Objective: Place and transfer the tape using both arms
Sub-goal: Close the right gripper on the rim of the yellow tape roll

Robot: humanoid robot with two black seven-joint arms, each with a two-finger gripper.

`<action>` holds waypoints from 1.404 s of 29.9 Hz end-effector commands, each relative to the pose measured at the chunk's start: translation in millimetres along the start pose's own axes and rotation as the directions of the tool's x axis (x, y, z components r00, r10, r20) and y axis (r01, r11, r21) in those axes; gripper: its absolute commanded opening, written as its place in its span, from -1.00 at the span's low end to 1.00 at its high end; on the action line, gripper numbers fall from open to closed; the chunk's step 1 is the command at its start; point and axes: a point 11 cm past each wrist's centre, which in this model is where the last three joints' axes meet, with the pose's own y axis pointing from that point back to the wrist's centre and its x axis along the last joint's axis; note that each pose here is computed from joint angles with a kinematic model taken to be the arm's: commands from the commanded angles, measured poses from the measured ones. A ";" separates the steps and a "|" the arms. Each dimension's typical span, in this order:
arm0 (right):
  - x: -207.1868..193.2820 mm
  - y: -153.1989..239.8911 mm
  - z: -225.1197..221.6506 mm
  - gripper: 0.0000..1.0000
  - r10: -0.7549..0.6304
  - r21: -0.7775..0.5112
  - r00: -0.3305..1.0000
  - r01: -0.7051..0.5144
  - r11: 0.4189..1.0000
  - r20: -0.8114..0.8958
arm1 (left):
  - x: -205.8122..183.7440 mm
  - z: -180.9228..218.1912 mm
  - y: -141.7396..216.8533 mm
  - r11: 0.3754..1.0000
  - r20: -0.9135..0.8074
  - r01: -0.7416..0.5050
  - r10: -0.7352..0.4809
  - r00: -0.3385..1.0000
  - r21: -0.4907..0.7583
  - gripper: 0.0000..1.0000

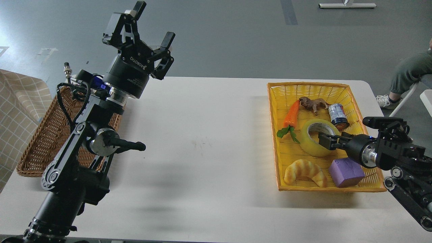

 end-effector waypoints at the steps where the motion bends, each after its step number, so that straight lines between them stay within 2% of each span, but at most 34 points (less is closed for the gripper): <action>1: -0.3 0.0 -0.7 0.30 0.002 0.003 1.000 -0.002 1.000 -0.003 | 0.6 -0.4 0.4 1.000 0.002 -0.002 0.002 1.000 0.002 0.96; 3: -0.9 0.3 0.0 0.22 0.001 0.002 1.000 -0.001 1.000 -0.001 | 1.0 -0.2 0.5 1.000 0.003 -0.002 0.002 1.000 0.002 0.96; 6: -0.8 0.1 -1.3 0.21 0.002 0.006 1.000 -0.002 1.000 -0.001 | 2.3 -0.5 1.0 1.000 0.006 -0.004 0.004 1.000 0.006 0.96; 8: -2.2 1.2 -0.7 0.05 -0.001 0.012 1.000 0.001 1.000 -0.002 | 4.4 0.2 1.6 1.000 0.013 -0.007 0.007 1.000 0.009 0.96; 9: -6.2 2.1 0.1 -0.19 -0.011 0.014 1.000 0.011 1.000 -0.001 | 4.8 0.4 1.8 1.000 0.015 -0.007 0.007 1.000 0.010 0.96; 10: -7.2 2.5 1.2 -0.31 -0.012 0.012 1.000 0.012 1.000 0.000 | 4.8 0.4 1.8 1.000 0.015 -0.007 0.007 1.000 0.010 0.96; 19: -10.7 3.6 -0.2 -0.42 -0.019 0.031 1.000 0.019 0.999 0.000 | 9.3 0.8 3.1 1.000 0.028 -0.018 0.017 0.999 0.018 0.96; 21: -11.5 6.1 4.4 -0.55 -0.023 0.029 1.000 0.023 0.999 -0.006 | 9.4 1.0 3.1 1.000 0.028 -0.019 0.019 0.999 0.017 0.96; 35: -6.6 11.6 8.8 -0.69 -0.013 0.026 1.000 0.014 1.000 -0.019 | 10.3 -1.3 6.1 0.999 0.026 -0.023 0.023 0.999 0.024 0.96; 42: 9.1 19.5 9.4 -0.75 0.021 0.038 0.999 -0.019 0.999 -0.041 | 10.3 -1.3 6.1 0.999 0.026 -0.023 0.023 0.999 0.024 0.96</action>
